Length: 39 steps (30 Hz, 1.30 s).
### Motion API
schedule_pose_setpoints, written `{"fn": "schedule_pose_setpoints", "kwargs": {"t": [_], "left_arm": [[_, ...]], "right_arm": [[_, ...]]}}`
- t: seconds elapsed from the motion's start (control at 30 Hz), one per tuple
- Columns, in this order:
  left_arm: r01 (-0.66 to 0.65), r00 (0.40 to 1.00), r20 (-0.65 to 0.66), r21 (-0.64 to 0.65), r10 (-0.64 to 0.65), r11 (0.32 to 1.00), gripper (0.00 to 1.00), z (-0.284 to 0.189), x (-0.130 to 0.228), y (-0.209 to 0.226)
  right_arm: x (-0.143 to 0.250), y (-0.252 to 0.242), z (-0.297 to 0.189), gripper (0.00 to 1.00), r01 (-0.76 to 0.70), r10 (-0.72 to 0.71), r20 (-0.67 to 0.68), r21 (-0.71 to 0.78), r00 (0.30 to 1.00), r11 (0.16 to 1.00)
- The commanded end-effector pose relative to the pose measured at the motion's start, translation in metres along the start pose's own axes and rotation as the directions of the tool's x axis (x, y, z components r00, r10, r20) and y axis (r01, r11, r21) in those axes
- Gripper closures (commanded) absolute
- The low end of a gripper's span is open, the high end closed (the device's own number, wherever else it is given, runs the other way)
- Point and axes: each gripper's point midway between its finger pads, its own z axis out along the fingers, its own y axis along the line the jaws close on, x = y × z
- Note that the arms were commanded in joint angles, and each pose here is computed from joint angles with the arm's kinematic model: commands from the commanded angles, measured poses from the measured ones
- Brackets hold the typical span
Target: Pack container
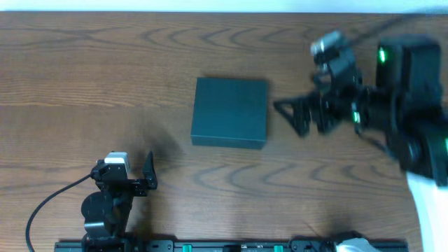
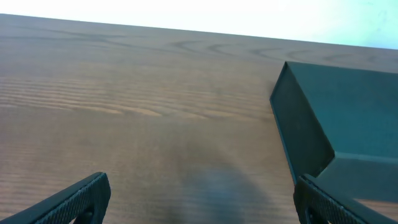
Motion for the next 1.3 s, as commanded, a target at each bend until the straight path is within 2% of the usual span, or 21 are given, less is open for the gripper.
{"fn": "schedule_pose_setpoints", "kwargs": {"t": [0.0, 0.1, 0.43, 0.7, 1.07, 1.27], "left_arm": [[-0.007, 1.000, -0.017, 0.005, 0.007, 1.000, 0.05, 0.003, 0.009, 0.000], [-0.007, 1.000, -0.017, 0.005, 0.007, 1.000, 0.05, 0.003, 0.009, 0.000], [-0.007, 1.000, -0.017, 0.005, 0.007, 1.000, 0.05, 0.003, 0.009, 0.000], [-0.007, 1.000, -0.017, 0.005, 0.007, 1.000, 0.05, 0.003, 0.009, 0.000], [-0.007, 1.000, -0.017, 0.005, 0.007, 1.000, 0.05, 0.003, 0.009, 0.000], [-0.007, 1.000, -0.016, 0.005, 0.007, 1.000, 0.05, 0.003, 0.009, 0.000]], "right_arm": [[0.039, 0.009, 0.004, 0.01, -0.003, 0.003, -0.052, 0.009, 0.999, 1.000], [0.071, 0.003, 0.018, 0.01, 0.015, -0.014, -0.030, 0.023, 0.999, 1.000], [0.154, -0.033, 0.067, 0.01, 0.103, -0.134, 0.200, 0.160, 0.971, 0.982], [0.209, -0.044, 0.085, 0.01, 0.117, -0.171, 0.269, 0.204, 0.948, 0.972], [0.233, -0.049, 0.092, 0.01, 0.128, -0.206, 0.337, 0.240, 0.918, 0.962], [0.228, -0.048, 0.087, 0.01, 0.137, -0.224, 0.370, 0.247, 0.902, 0.959]]}}
